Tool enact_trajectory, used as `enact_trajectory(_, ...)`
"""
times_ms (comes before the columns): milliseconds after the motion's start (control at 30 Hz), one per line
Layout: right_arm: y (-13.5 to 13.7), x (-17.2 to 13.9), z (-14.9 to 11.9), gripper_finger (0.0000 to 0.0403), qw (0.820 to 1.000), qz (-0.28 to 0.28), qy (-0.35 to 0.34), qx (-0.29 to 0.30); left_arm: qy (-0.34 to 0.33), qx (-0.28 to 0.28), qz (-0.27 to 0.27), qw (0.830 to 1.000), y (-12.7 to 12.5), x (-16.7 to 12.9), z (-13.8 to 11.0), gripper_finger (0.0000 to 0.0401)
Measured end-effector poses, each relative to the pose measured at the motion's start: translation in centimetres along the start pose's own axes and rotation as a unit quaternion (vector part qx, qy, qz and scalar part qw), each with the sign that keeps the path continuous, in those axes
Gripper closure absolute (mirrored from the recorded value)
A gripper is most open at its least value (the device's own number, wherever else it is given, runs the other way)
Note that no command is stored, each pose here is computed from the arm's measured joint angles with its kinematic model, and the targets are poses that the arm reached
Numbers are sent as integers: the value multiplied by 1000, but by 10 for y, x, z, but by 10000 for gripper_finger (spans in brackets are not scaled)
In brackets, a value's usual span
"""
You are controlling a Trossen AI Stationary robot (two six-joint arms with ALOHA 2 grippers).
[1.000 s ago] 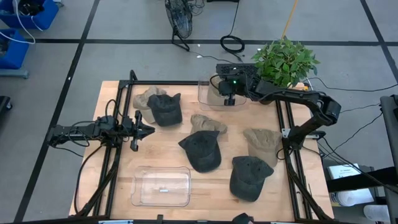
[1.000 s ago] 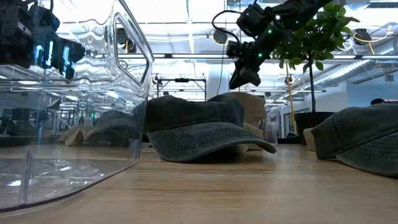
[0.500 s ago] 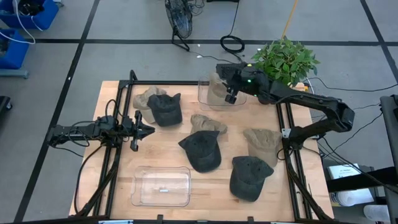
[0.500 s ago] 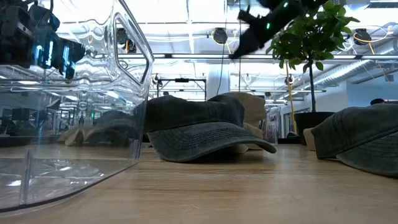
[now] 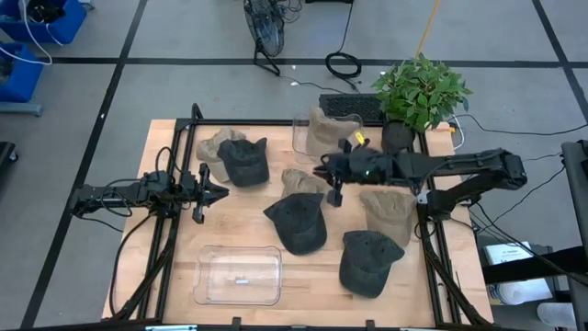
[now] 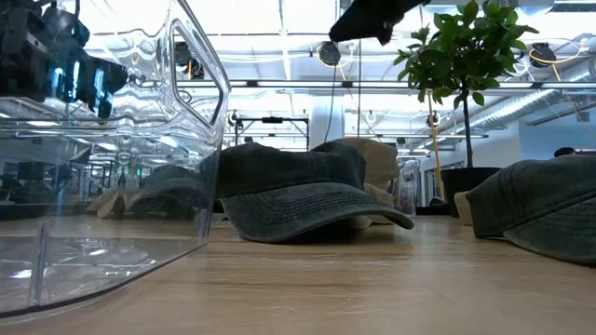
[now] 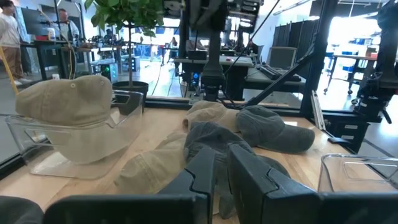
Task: Pick & Place hat
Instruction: Put the black cap into the bottom transparent bin
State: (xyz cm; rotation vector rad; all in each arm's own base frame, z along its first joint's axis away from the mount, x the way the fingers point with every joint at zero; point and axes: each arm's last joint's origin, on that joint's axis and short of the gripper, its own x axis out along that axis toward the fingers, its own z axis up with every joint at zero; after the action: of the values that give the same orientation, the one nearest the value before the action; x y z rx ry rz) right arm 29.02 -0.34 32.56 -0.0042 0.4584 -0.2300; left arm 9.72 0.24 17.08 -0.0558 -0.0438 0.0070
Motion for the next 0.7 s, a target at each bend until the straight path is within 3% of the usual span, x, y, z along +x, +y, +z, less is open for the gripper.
enact_trajectory(133,14,-1,-13,392,997,15,36,72,-18,0,-1,1000,0,0,3,354)
enact_trajectory(300,27,2,-50,400,984,19,94,150,-26,-2,-2,1000,0,0,5,354)
enact_trajectory(500,42,3,-92,402,969,19,155,190,-24,-5,14,1000,1,0,5,354)
enact_trajectory(700,45,-1,-106,402,963,15,173,208,-20,-34,50,998,3,0,7,358)
